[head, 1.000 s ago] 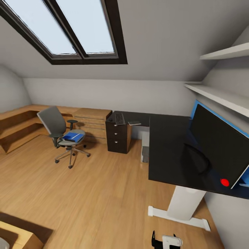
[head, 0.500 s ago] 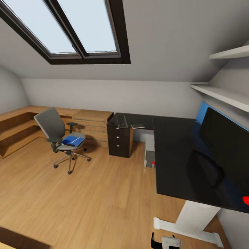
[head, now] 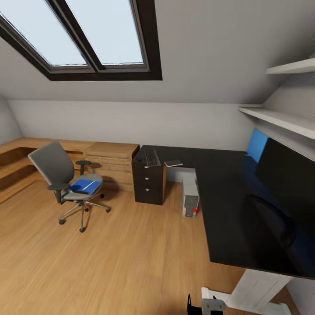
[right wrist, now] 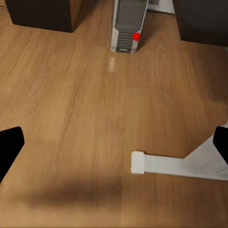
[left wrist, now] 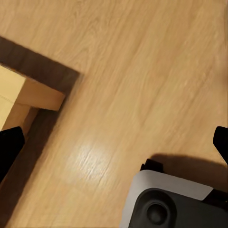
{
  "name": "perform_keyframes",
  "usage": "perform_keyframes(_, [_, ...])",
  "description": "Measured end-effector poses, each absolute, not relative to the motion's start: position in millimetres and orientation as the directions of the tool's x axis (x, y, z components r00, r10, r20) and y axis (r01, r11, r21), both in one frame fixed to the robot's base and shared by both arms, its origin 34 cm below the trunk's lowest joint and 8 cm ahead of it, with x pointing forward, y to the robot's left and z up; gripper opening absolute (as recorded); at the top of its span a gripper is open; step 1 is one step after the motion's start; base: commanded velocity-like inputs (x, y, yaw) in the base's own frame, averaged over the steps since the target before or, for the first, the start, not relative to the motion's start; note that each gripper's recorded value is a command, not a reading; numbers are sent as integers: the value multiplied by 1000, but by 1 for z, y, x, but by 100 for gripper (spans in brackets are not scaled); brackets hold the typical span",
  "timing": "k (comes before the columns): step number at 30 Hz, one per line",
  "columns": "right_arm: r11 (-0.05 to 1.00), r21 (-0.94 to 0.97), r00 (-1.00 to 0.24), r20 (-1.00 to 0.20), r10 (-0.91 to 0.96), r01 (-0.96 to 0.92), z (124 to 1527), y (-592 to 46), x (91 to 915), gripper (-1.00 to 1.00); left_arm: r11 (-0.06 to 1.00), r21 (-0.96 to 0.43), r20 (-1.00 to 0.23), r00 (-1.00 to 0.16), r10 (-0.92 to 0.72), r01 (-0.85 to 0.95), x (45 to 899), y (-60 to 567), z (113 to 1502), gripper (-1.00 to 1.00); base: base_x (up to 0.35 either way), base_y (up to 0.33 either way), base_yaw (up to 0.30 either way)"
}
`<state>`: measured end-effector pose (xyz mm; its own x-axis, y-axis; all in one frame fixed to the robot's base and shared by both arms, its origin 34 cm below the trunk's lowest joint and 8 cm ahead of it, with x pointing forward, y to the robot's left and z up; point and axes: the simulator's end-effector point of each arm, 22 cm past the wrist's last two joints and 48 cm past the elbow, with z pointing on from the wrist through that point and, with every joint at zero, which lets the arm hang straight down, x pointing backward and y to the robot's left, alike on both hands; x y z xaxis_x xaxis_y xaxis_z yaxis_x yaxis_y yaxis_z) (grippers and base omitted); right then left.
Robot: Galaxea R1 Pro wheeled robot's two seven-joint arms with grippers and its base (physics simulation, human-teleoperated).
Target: In the bedroom, organize the workspace by keeping the computer under the desk, ensuring the monitor is on the desk, placing the keyboard on the desk next to the monitor, placing the mouse on the desk next to the keyboard, moving the folder from the swivel chair onto the desk next to the mouse, stacking the notebook on top of the folder with the pen on top of the notebook, and positioning the swivel chair next to the desk.
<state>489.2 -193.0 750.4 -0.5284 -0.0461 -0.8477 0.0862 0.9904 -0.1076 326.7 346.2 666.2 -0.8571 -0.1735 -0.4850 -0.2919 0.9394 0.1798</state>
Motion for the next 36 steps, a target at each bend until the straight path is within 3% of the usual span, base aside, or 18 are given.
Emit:
perform_keyframes(13, [992,-115,-549,-833,-64,59,743,-188,480,100,939,180,-485,-857,-173,-292,326,346,666,100,197,139,-100])
perform_keyframes(18, [993,-101,-542,-833,-114,-53,741,-162,478,100,940,177,-487,-856,-175,-293,327,346,666,100,113,78,-3])
perform_keyframes(36, [993,-99,-537,-835,-119,-66,742,-159,478,100,939,179,-485,-857,-175,-293,326,346,666,100,297,150,-33])
